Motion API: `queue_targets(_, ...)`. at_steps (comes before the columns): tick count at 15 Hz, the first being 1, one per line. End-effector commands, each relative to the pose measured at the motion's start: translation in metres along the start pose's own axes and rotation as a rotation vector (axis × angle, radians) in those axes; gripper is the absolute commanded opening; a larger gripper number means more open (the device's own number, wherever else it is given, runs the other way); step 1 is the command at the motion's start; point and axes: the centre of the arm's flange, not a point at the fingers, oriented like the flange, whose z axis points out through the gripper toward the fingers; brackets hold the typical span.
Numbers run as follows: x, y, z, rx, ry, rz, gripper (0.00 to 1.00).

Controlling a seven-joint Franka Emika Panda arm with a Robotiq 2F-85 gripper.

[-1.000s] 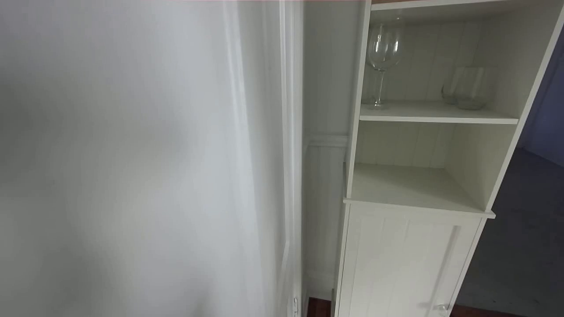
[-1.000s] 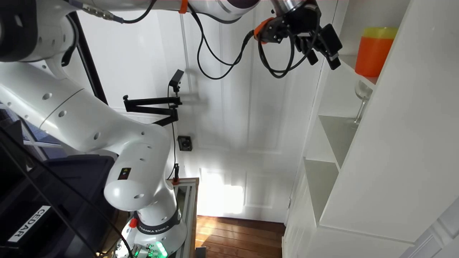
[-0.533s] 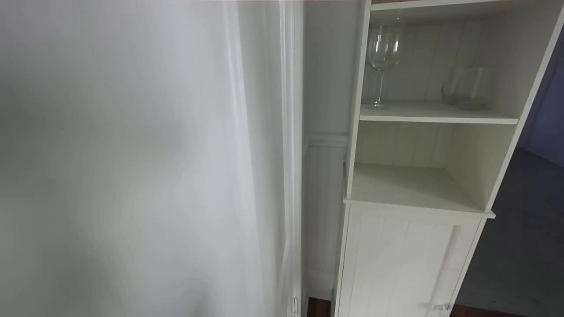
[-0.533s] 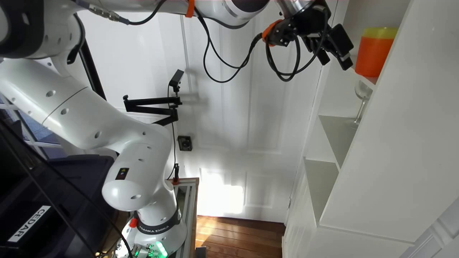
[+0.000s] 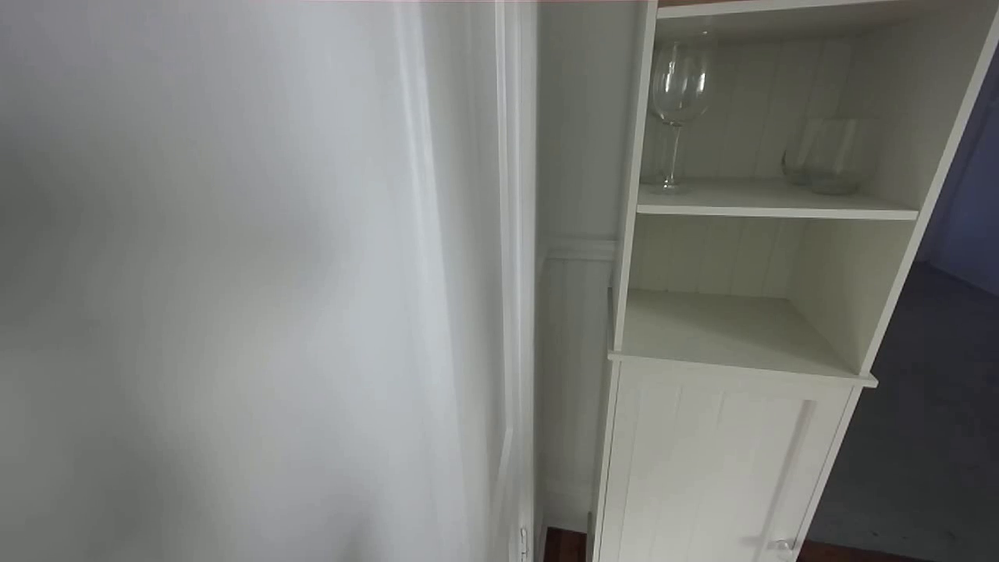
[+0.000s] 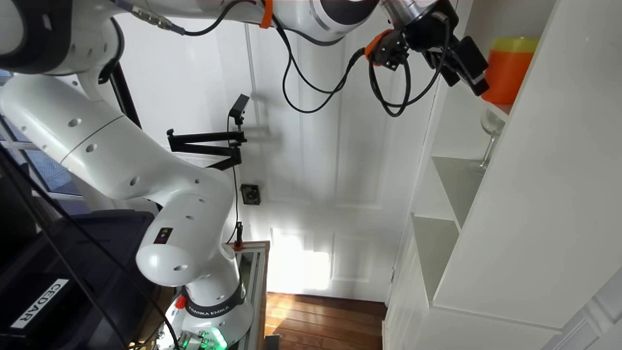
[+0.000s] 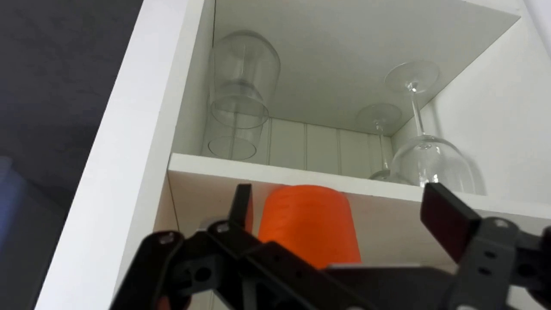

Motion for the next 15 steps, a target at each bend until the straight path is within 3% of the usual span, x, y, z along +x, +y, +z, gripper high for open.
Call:
queue_targets(1, 0.006, -0.001, 0.012, -0.026, 0.046, 0.029, 1.00)
queue_targets(15, 0.020, 0.006, 0.044, 0.008, 0.060, 0.099, 1.00)
